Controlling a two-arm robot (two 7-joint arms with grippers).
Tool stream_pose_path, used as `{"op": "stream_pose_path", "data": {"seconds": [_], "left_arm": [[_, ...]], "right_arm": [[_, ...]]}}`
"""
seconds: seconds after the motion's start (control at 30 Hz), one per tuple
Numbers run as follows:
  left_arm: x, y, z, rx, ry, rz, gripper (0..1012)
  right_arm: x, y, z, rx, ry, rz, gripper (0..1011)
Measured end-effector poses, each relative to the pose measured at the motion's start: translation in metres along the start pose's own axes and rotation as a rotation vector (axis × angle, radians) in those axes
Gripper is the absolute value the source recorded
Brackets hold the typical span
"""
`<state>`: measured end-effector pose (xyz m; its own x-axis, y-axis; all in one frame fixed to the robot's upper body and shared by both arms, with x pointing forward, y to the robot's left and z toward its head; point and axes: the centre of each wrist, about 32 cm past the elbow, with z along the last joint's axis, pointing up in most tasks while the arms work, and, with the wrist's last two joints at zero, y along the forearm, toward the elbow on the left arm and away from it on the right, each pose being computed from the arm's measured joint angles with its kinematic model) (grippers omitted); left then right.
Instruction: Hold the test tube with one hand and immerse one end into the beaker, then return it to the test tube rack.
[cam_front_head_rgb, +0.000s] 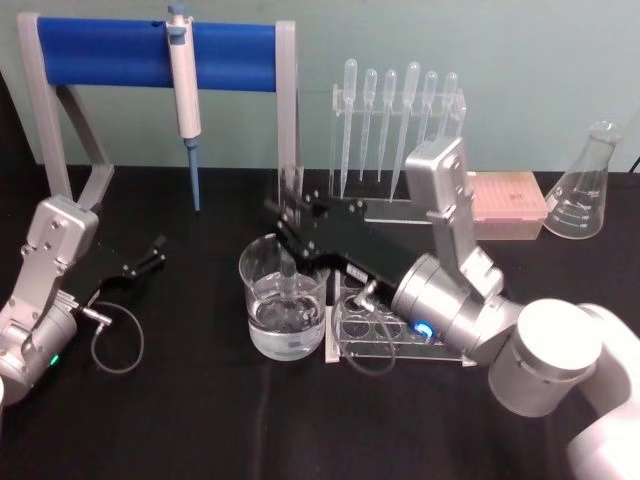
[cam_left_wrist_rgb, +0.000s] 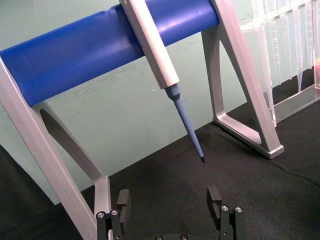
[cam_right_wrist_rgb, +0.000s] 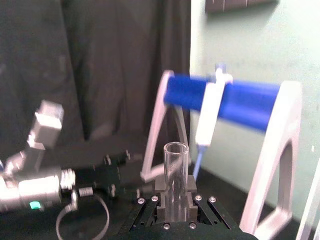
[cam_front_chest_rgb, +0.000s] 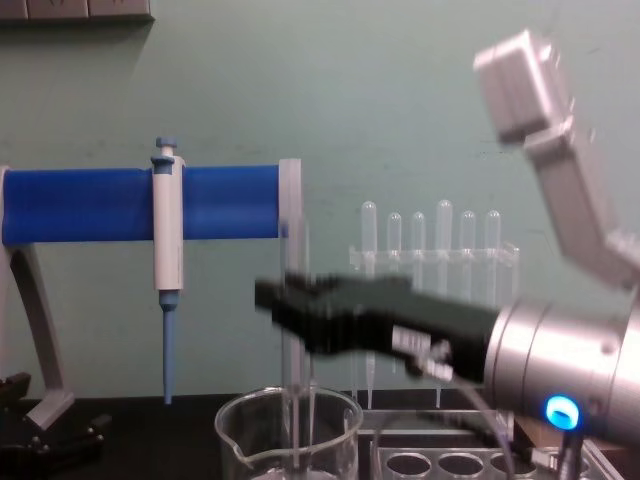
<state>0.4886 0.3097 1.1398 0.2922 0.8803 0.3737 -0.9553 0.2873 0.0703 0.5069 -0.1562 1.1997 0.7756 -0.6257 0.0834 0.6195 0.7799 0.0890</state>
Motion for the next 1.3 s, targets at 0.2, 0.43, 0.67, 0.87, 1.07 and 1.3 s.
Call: {"op": "stream_pose_path", "data": {"seconds": [0.2, 0.43, 0.67, 0.87, 1.07, 1.3], "left_arm": [[0.0, 0.0, 0.0, 0.0, 0.0, 0.0, 1000], [0.0, 0.0, 0.0, 0.0, 0.0, 0.0, 1000], [0.0, 0.0, 0.0, 0.0, 0.0, 0.0, 1000], [0.0, 0.0, 0.0, 0.0, 0.0, 0.0, 1000], [0.0, 0.0, 0.0, 0.0, 0.0, 0.0, 1000], [0.0, 0.0, 0.0, 0.0, 0.0, 0.0, 1000]], "right_arm": [[0.001, -0.005, 0.045, 0.088, -0.025, 0.008, 226], [0.003, -0.027, 0.078, 0.125, -0.037, -0.025, 226], [0.012, -0.055, 0.083, 0.086, -0.078, -0.081, 225], [0.021, -0.075, 0.063, 0.02, -0.077, -0.127, 226], [0.025, -0.079, 0.047, -0.007, -0.064, -0.139, 226], [0.024, -0.076, 0.035, -0.033, -0.055, -0.139, 226]]}}
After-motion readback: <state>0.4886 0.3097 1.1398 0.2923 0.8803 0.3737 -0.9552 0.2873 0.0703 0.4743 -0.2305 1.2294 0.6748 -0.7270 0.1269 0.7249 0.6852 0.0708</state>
